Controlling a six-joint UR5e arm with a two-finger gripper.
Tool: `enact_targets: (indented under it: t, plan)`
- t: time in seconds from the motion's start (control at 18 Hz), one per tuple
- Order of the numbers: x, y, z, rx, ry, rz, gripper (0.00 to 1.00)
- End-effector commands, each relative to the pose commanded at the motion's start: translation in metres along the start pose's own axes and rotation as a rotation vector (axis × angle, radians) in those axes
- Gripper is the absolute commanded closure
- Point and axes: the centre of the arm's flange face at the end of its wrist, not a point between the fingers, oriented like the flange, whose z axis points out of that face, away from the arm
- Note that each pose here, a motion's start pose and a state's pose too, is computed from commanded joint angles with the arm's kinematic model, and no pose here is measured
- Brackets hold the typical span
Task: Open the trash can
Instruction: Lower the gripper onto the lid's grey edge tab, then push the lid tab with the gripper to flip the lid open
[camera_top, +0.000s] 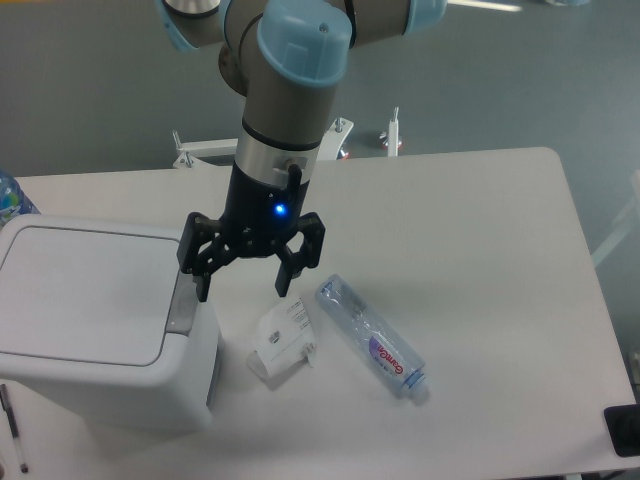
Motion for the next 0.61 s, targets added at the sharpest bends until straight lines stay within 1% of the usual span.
enact_targets:
  t: [0.61]
  plan:
    - [0.004, 0.0024, 0.0099, -0.017, 0.004, 0.006, 0.0]
